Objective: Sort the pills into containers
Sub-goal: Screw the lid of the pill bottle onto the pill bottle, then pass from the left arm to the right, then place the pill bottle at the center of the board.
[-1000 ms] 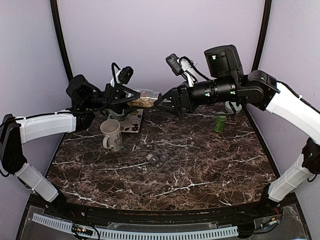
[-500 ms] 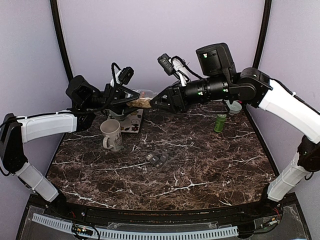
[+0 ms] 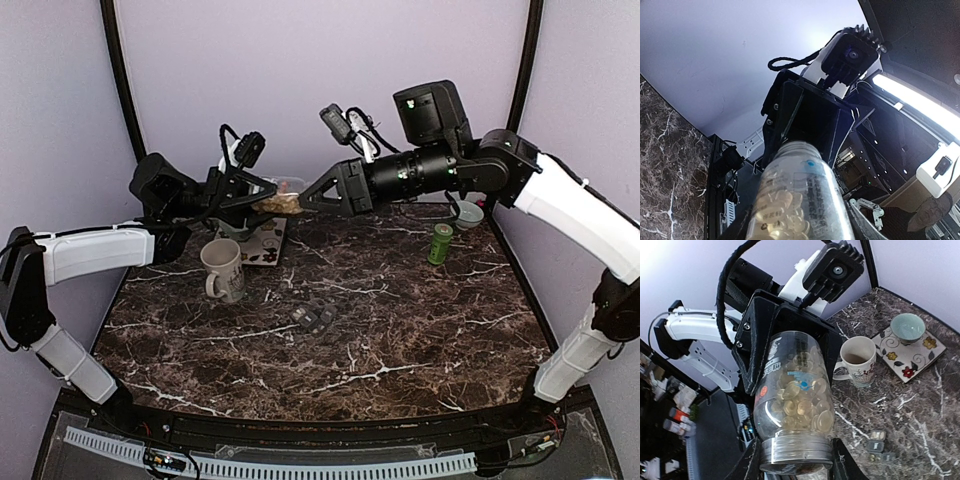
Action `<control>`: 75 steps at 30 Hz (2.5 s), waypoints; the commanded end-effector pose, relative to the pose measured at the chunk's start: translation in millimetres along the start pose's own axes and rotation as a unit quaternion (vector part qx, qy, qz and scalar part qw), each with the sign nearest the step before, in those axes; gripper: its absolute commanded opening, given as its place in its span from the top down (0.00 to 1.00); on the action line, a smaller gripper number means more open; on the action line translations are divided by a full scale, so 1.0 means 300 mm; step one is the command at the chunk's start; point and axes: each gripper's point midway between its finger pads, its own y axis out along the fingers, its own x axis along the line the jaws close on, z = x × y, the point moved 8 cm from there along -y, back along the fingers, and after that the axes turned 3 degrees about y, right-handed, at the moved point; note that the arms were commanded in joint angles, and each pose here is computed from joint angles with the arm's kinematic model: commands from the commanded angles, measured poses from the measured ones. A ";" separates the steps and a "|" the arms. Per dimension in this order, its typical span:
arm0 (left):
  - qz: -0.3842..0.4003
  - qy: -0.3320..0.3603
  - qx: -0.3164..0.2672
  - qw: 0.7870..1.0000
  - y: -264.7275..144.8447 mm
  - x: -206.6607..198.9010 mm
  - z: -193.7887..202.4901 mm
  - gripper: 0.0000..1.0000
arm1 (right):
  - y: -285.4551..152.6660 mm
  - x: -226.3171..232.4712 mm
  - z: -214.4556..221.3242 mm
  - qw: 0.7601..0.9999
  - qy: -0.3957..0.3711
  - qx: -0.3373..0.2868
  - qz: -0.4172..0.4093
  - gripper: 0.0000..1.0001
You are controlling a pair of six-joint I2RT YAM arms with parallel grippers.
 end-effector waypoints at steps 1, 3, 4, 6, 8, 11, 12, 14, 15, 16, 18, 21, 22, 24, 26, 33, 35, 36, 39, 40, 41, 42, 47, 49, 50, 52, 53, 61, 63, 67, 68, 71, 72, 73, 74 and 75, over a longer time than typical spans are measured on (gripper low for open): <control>0.017 0.078 -0.012 0.997 -0.001 -0.061 -0.009 1.00 | 0.003 -0.039 -0.057 0.990 0.132 -0.021 -0.051 1.00; 0.015 0.096 -0.017 0.995 -0.002 -0.073 -0.015 1.00 | 0.012 -0.074 -0.054 0.978 0.194 -0.018 -0.071 1.00; 0.012 0.105 -0.019 0.994 -0.001 -0.080 -0.019 1.00 | 0.019 -0.087 -0.049 0.972 0.221 -0.015 -0.084 1.00; 0.003 0.131 -0.025 0.991 -0.001 -0.094 -0.024 1.00 | 0.034 -0.109 -0.035 0.954 0.283 -0.004 -0.100 1.00; -0.007 0.155 -0.030 0.987 -0.003 -0.118 -0.029 1.00 | 0.046 -0.122 -0.020 0.936 0.330 0.005 -0.121 1.00; -0.030 0.188 -0.040 0.981 -0.008 -0.142 -0.035 1.00 | 0.069 -0.143 0.007 0.907 0.392 0.013 -0.151 1.00; -0.038 0.200 -0.044 0.978 -0.009 -0.154 -0.036 1.00 | 0.076 -0.151 0.017 0.898 0.410 0.014 -0.160 1.00; -0.053 0.220 -0.046 0.973 -0.013 -0.170 -0.036 1.00 | 0.092 -0.171 0.050 0.879 0.442 0.017 -0.177 1.00; -0.062 0.228 -0.047 0.971 -0.016 -0.175 -0.034 1.00 | 0.089 -0.168 0.048 0.869 0.456 0.016 -0.190 1.00; -0.075 0.230 -0.046 0.969 -0.019 -0.174 -0.031 1.00 | 0.095 -0.180 0.066 0.855 0.482 0.021 -0.193 1.00; -0.094 0.251 -0.054 0.962 -0.027 -0.191 -0.027 1.00 | 0.095 -0.186 0.073 0.854 0.481 0.015 -0.199 1.00; -0.104 0.268 -0.062 0.956 -0.036 -0.211 -0.020 1.00 | 0.095 -0.190 0.068 0.830 0.516 0.013 -0.210 1.00; -0.103 0.269 -0.062 0.956 -0.036 -0.212 -0.018 1.00 | 0.095 -0.188 0.064 0.828 0.517 0.011 -0.215 1.00; -0.103 0.269 -0.062 0.956 -0.036 -0.211 -0.016 1.00 | 0.099 -0.189 0.057 0.828 0.518 0.008 -0.217 1.00; -0.104 0.270 -0.062 0.955 -0.038 -0.210 -0.016 1.00 | 0.100 -0.186 0.048 0.828 0.516 0.007 -0.221 1.00; -0.116 0.257 -0.062 0.958 -0.038 -0.184 -0.017 0.84 | 0.096 -0.173 0.011 0.845 0.489 0.009 -0.218 1.00; -0.125 0.251 -0.064 0.958 -0.040 -0.171 -0.017 0.69 | 0.089 -0.173 -0.002 0.843 0.496 0.013 -0.210 1.00; -0.128 0.250 -0.065 0.958 -0.041 -0.167 -0.017 0.61 | 0.085 -0.174 -0.006 0.842 0.498 0.014 -0.207 1.00; -0.138 0.241 -0.066 0.958 -0.047 -0.148 -0.018 0.45 | 0.067 -0.185 -0.018 0.838 0.511 0.017 -0.192 1.00; -0.142 0.240 -0.068 0.958 -0.049 -0.145 -0.020 0.42 | 0.058 -0.190 -0.022 0.836 0.516 0.018 -0.186 1.00; -0.148 0.240 -0.069 0.957 -0.052 -0.140 -0.021 0.39 | 0.053 -0.194 -0.022 0.833 0.523 0.022 -0.178 1.00; -0.152 0.238 -0.070 0.957 -0.054 -0.137 -0.022 0.36 | 0.045 -0.198 -0.026 0.831 0.529 0.024 -0.171 1.00; -0.159 0.231 -0.068 0.958 -0.060 -0.121 -0.022 0.28 | 0.026 -0.214 -0.022 0.815 0.563 0.048 -0.132 1.00; -0.162 0.226 -0.070 0.958 -0.063 -0.113 -0.023 0.27 | 0.016 -0.209 -0.024 0.809 0.573 0.057 -0.119 1.00; -0.165 0.225 -0.072 0.958 -0.064 -0.112 -0.023 0.26 | 0.008 -0.204 -0.026 0.806 0.577 0.061 -0.115 1.00; -0.173 0.225 -0.080 0.955 -0.072 -0.112 -0.026 0.24 | -0.005 -0.198 -0.023 0.800 0.586 0.070 -0.103 1.00; -0.181 0.225 -0.088 0.953 -0.078 -0.110 -0.029 0.23 | -0.012 -0.198 -0.021 0.797 0.592 0.074 -0.097 1.00; -0.241 0.223 -0.132 0.935 -0.125 -0.107 -0.029 0.19 | -0.021 -0.222 0.028 0.761 0.638 0.117 -0.036 1.00; -0.264 0.226 -0.149 0.926 -0.140 -0.114 -0.028 0.19 | -0.029 -0.223 0.042 0.751 0.648 0.128 -0.022 1.00; -0.303 0.228 -0.170 0.910 -0.167 -0.124 -0.020 0.19 | -0.043 -0.228 0.072 0.723 0.673 0.156 0.017 1.00; -0.309 0.227 -0.173 0.907 -0.171 -0.128 -0.017 0.19 | -0.045 -0.232 0.084 0.712 0.682 0.165 0.030 1.00; -0.319 0.226 -0.179 0.903 -0.182 -0.143 -0.006 0.19 | -0.046 -0.253 0.114 0.685 0.702 0.185 0.062 1.00; -0.322 0.226 -0.179 0.902 -0.185 -0.145 -0.001 0.20 | -0.044 -0.260 0.129 0.674 0.709 0.194 0.075 1.00; -0.324 0.225 -0.180 0.901 -0.188 -0.148 0.004 0.20 | -0.039 -0.268 0.138 0.666 0.714 0.199 0.083 1.00; -0.325 0.224 -0.181 0.901 -0.190 -0.150 0.010 0.20 | -0.034 -0.276 0.146 0.659 0.718 0.204 0.091 1.00; -0.326 0.224 -0.183 0.900 -0.193 -0.154 0.014 0.20 | -0.027 -0.284 0.153 0.653 0.721 0.208 0.097 1.00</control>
